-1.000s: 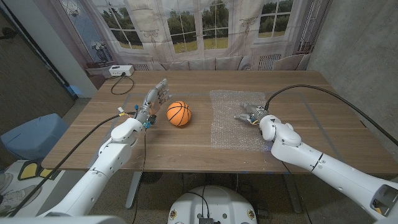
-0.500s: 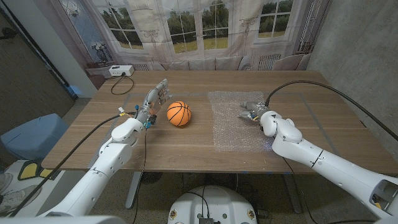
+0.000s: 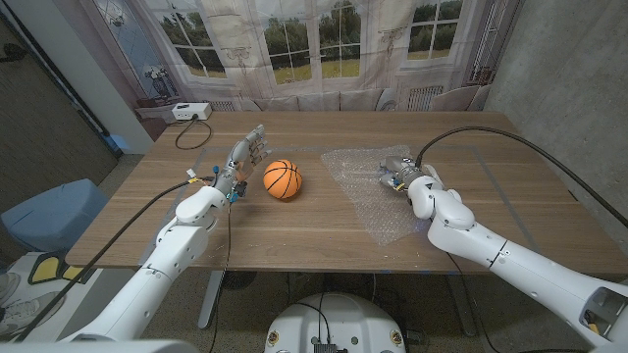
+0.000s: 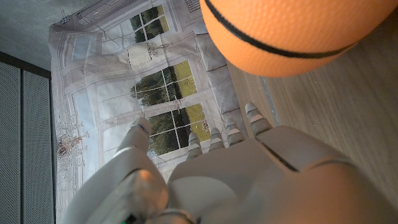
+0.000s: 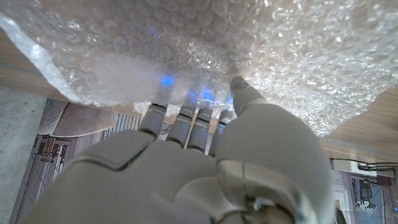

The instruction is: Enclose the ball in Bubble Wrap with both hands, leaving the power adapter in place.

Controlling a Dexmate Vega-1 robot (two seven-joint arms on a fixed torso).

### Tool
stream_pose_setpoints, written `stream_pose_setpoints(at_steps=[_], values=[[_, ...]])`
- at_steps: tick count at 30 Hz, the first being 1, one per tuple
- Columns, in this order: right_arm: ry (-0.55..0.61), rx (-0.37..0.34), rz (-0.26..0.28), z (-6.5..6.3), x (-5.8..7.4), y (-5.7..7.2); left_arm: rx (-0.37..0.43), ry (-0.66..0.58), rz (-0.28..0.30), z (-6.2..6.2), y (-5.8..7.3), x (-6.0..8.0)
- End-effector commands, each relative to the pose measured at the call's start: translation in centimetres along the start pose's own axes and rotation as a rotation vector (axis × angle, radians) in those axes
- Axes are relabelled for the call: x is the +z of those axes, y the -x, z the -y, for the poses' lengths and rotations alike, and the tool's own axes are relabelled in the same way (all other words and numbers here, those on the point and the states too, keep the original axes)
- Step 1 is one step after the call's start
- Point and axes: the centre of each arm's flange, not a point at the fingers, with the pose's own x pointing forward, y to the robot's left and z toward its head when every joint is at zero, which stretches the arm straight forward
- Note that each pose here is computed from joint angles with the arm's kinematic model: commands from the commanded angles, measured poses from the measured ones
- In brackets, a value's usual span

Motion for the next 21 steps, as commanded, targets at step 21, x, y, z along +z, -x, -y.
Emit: stream_pose_setpoints(at_steps=[21], values=[[-0.512,-0.335,0.249,4.3,-0.5,2.4,-0.016,-0.006,0.007,0.2,-0.4,0.4]])
